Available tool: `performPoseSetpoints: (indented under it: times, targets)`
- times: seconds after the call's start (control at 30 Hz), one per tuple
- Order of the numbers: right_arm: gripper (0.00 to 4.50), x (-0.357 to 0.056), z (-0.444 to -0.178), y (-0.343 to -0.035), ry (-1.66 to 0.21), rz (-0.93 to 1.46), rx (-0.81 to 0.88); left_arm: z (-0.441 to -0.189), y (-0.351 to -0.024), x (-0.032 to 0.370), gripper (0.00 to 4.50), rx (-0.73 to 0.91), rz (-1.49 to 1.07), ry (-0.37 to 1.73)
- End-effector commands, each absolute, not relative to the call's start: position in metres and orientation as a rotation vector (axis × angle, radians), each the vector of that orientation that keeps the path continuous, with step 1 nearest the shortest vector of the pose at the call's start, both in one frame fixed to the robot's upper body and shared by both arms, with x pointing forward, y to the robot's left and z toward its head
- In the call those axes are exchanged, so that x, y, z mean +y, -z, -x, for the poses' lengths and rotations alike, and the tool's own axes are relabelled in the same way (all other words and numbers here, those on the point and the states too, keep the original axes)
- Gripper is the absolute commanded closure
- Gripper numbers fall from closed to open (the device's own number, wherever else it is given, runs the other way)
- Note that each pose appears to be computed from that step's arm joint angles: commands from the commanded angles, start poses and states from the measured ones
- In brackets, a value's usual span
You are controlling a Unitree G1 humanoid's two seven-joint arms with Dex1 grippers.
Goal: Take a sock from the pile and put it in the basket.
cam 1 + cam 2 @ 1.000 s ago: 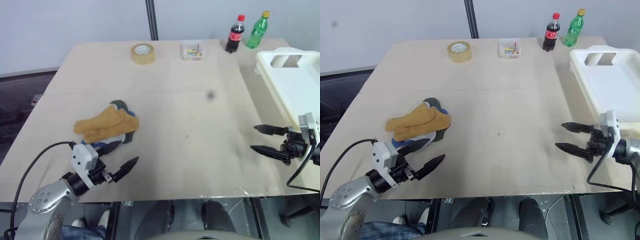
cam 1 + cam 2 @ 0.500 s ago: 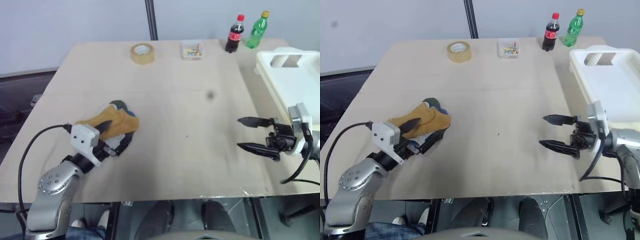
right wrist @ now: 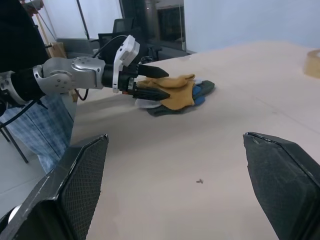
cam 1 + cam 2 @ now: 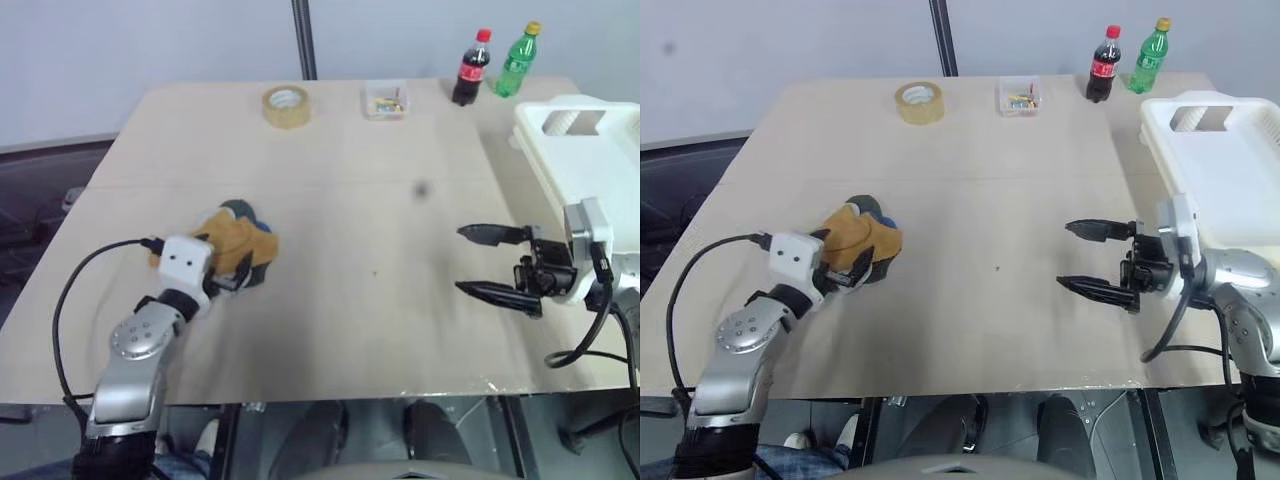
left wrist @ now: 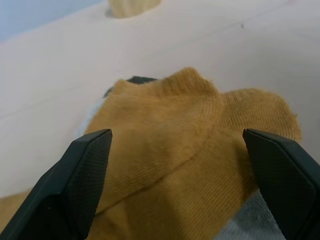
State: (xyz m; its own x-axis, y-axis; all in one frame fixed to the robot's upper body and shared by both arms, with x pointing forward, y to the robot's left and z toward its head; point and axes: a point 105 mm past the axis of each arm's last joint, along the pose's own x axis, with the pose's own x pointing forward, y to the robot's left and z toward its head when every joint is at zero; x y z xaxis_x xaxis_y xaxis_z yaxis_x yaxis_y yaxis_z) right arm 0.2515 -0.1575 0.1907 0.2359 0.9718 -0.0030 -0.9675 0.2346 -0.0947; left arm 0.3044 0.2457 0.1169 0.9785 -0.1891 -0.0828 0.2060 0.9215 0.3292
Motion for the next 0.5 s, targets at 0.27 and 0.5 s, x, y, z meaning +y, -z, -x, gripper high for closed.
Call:
performPoseSetpoints:
  times: [0.27,0.5]
  targets:
    - [0.0,-0.168,-0.251,-0.187,-1.296,0.105,-0.083,-0.313,-0.135,0.244,3.78,-0.031,-0.372,0.195]
    - [0.0,-0.168,-0.252,-0.183,-1.289,0.107,-0.081,-0.314,-0.135,0.215,4.46,0.014,-0.336,0.303]
